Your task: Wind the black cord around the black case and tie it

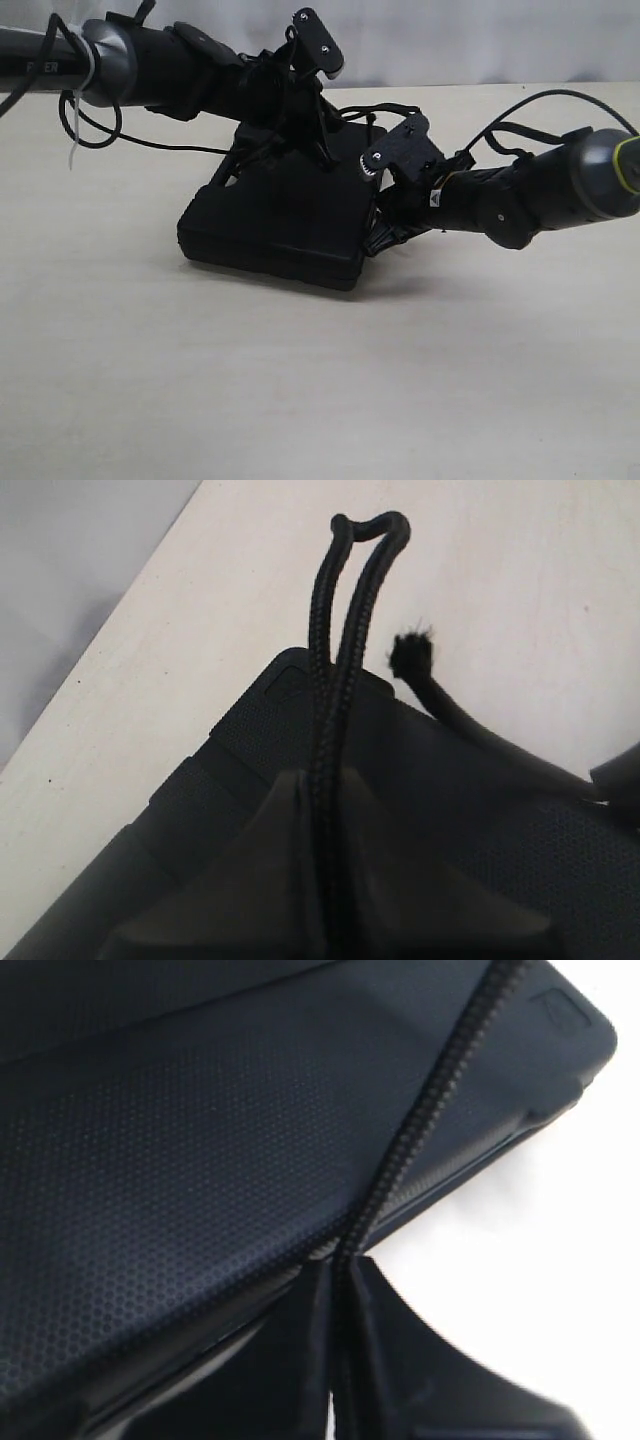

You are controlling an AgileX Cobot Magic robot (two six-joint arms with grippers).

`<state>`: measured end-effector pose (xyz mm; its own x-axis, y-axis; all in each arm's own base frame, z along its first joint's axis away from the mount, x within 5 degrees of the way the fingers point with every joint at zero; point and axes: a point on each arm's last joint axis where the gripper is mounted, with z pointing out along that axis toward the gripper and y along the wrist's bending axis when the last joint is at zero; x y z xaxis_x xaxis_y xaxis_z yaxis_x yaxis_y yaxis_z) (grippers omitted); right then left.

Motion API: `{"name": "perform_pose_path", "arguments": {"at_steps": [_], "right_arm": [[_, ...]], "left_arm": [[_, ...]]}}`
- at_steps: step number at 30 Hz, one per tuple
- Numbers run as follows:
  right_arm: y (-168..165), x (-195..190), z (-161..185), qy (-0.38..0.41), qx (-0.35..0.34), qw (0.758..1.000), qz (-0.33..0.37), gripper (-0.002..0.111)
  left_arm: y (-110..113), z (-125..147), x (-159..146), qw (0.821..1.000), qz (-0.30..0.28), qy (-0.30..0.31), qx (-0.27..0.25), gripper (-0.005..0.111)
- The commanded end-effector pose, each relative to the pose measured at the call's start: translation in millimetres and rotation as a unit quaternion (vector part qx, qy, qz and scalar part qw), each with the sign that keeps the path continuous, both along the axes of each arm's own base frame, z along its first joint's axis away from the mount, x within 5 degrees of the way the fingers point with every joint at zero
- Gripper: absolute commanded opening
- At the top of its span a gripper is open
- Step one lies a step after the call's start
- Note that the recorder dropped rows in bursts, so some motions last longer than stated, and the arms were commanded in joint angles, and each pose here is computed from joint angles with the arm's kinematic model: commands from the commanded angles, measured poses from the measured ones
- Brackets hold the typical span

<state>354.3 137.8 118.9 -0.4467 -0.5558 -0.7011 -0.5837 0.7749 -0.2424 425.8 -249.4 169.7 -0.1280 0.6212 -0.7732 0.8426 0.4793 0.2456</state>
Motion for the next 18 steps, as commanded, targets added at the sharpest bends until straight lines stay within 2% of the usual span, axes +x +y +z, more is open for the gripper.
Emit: {"name": "perform_pose_path", "arguments": {"at_steps": [1,6,14,18], "right_arm": [[0.5,-1.5,-2.5,-0.007,-0.026,0.999,0.027,0.004],[1.2,-0.6,-1.2,-0.016,-0.023,0.999,0.03,0.004],[0.8,-1.1,-1.9,-0.017,-0.038,0.998,0.041,0.004],[2.3,1.3,1.0,-0.031,-0.031,0.998,0.043,0.004]], "left_arm": [[-3.3,2.5,-2.9,1.0,-0.03,-0.007,0.002,0.0],[-4.6,1.5,-5.9,0.998,-0.059,-0.011,0.014,0.0],[-4.3,1.4,-5.5,0.998,-0.059,-0.014,0.017,0.0],[-6.3,-0.2,-10.8,0.993,-0.109,-0.022,0.034,0.0]]}}
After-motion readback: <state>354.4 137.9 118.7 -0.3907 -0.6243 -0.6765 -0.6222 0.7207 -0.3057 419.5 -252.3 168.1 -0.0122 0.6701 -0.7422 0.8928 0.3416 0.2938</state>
